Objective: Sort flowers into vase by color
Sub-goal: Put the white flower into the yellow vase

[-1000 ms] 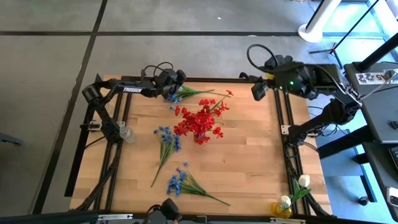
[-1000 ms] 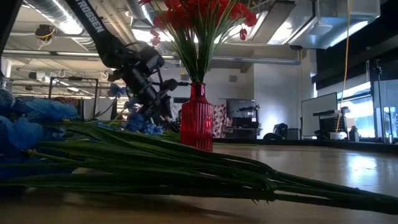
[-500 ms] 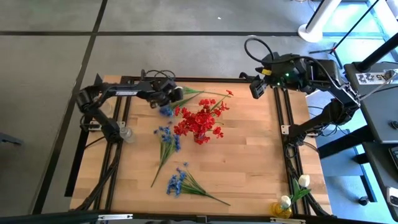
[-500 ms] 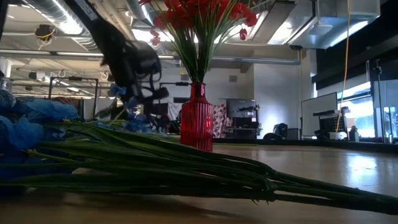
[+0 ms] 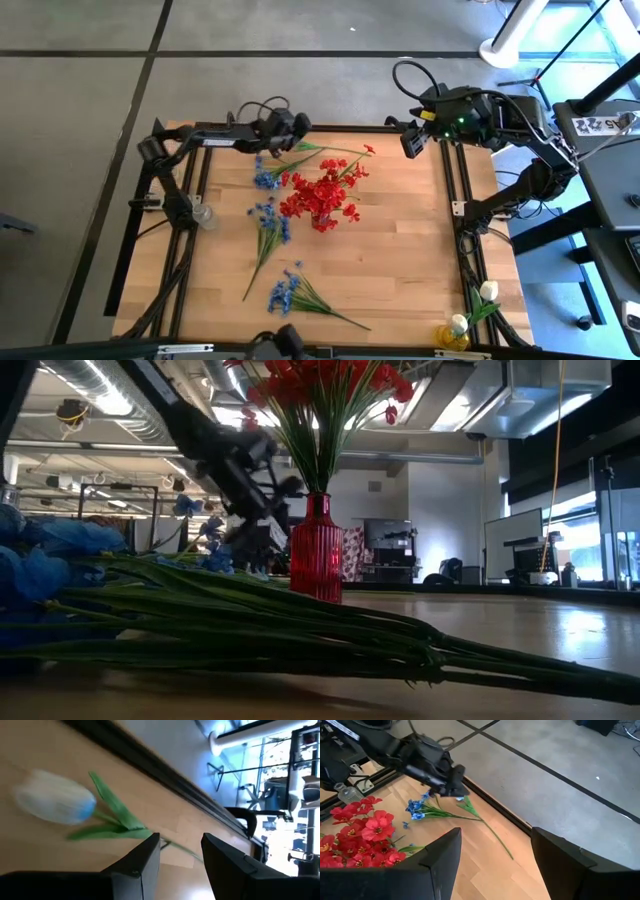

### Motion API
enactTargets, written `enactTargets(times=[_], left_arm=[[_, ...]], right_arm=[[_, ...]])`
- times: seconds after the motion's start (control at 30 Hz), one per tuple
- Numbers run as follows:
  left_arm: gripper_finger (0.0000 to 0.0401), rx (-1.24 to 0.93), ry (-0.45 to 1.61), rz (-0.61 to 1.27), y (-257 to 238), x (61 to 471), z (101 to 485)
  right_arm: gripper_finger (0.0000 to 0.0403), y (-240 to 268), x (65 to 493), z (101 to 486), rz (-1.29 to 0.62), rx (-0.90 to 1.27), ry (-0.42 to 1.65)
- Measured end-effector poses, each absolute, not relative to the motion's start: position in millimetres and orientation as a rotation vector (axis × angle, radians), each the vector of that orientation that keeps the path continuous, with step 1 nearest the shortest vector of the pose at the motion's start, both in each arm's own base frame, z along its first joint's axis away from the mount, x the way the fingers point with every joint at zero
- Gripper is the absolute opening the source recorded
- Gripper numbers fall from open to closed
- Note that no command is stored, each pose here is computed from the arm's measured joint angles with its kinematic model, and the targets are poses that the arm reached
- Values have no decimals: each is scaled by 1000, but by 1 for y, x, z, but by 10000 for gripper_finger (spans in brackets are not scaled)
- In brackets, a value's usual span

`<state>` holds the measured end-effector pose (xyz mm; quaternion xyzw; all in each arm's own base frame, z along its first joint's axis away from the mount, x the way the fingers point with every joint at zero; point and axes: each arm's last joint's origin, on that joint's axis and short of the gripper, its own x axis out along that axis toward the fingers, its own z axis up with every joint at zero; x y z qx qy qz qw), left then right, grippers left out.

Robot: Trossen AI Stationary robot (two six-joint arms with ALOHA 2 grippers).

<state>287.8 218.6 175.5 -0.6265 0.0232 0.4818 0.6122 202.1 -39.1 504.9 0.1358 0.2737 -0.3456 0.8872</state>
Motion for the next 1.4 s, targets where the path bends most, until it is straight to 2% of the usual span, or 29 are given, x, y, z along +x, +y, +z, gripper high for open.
enactTargets(times=[0.17, 0.37, 0.67, 0.93, 1.07, 1.23, 1.4], left_arm=[[141, -1508, 26, 1174, 227, 300, 161], [141, -1583, 61, 1311, 232, 289, 144], [141, -1778, -3, 1347, 240, 291, 117], [136, -1794, 3, 1389, 240, 287, 117], [101, -1829, 47, 1462, 241, 279, 114], [19, -1852, 71, 1484, 245, 270, 112], [10, -1790, 92, 1475, 246, 264, 123]], right_arm=[[239, -38, 202, 505, -696, 321, 568], [239, -38, 203, 505, -696, 348, 562], [239, -38, 203, 504, -694, 350, 563], [239, -36, 202, 503, -658, 363, 594], [239, -36, 202, 503, -658, 363, 597], [239, -36, 202, 502, -638, 371, 603], [239, -34, 204, 503, -563, 398, 605]])
